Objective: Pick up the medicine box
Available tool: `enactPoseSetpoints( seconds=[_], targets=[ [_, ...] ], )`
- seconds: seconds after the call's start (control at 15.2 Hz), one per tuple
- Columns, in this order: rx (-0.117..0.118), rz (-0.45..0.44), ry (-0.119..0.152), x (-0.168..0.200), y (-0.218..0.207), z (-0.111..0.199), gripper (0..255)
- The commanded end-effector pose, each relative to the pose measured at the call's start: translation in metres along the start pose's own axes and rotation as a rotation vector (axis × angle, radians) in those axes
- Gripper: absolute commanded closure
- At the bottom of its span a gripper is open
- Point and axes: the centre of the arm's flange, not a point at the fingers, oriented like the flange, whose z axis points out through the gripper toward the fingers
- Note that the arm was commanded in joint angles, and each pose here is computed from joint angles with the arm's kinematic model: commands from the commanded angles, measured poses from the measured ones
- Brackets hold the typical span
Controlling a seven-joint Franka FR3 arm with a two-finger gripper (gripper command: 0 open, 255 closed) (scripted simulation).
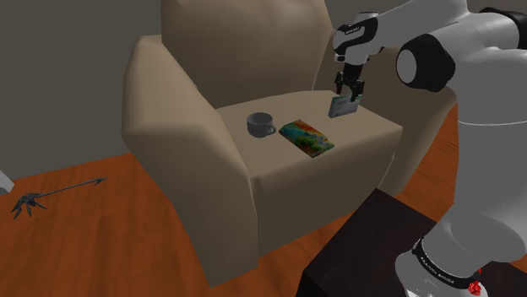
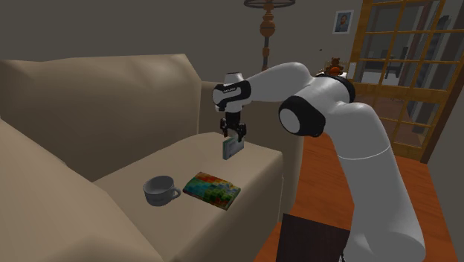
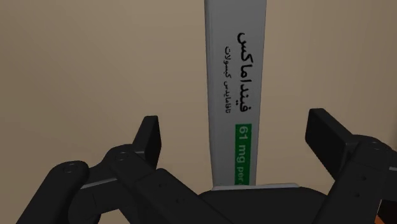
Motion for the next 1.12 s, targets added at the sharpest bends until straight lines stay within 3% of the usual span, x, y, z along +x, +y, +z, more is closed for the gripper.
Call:
enactPoseSetpoints(
  seconds=[0.0,0.13,0.2,0.79,1.06],
  targets=[
    [0.000,0.000,0.000,0.000,-0.001,0.014,0],
    [0.000,0.000,0.000,0.000,-0.001,0.014,0],
    [0.000,0.000,0.000,0.000,-0.001,0.014,255],
    [0.000,0.000,0.000,0.000,-0.001,0.014,255],
    [0.000,0.000,0.000,0.000,-0.001,-0.007,255]
  ],
)
